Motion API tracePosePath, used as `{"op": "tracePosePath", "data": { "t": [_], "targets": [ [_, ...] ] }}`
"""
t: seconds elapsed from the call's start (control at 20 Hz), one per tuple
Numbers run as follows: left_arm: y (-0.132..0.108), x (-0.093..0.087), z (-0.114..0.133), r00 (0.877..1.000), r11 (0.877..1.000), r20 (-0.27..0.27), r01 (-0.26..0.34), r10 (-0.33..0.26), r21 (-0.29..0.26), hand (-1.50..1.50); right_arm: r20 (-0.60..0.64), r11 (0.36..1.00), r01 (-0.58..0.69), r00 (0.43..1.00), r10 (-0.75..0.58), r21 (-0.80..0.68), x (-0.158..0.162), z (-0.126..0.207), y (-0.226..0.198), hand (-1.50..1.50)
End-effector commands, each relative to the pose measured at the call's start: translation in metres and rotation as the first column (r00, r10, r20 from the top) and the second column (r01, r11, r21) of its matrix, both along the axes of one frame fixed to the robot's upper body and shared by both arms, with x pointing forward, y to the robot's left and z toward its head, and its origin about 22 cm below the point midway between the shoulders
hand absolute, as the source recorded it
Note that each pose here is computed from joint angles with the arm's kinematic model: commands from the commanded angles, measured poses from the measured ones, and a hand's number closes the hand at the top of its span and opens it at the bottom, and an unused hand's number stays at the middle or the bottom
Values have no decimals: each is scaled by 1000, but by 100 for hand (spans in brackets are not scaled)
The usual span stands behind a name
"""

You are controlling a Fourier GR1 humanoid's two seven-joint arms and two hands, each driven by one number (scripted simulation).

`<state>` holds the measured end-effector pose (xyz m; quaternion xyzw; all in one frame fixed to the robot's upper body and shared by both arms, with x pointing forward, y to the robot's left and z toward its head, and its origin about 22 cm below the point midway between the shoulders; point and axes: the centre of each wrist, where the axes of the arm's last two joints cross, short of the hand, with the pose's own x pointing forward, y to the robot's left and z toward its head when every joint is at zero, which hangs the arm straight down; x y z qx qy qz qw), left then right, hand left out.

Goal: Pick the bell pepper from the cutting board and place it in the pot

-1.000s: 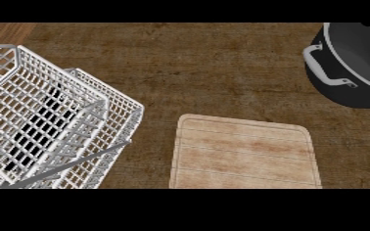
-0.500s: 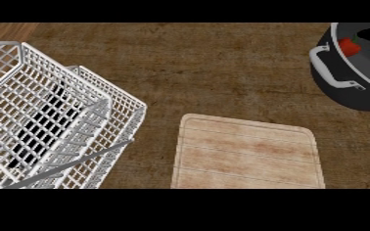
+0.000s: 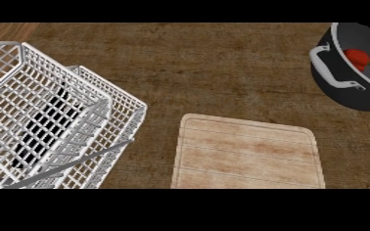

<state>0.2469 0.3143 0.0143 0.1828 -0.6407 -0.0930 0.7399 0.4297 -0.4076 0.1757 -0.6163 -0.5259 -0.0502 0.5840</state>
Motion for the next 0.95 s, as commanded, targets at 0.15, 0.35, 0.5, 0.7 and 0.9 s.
{"op": "tracePosePath", "data": {
  "t": [0.15,0.35,0.5,0.7,0.9],
  "targets": [
    [-6,-10,-12,1000,1000,6,-5,5,-10,0,343,997,-24,939,-5,79,0,20,-1,-150],
    [-3,-3,6,1000,1000,23,-11,11,-15,0,361,981,-92,932,24,170,1,12,0,-150],
    [29,-3,6,999,999,-1,-46,46,-22,0,370,969,-148,927,65,198,-3,10,-6,-150],
    [25,-10,9,997,997,-14,-73,73,-9,0,395,955,-194,914,93,224,-18,-31,-11,-150],
    [14,-22,8,995,995,-20,-96,96,-18,0,412,955,-208,905,105,212,-31,-38,-17,-150]
  ]
}}
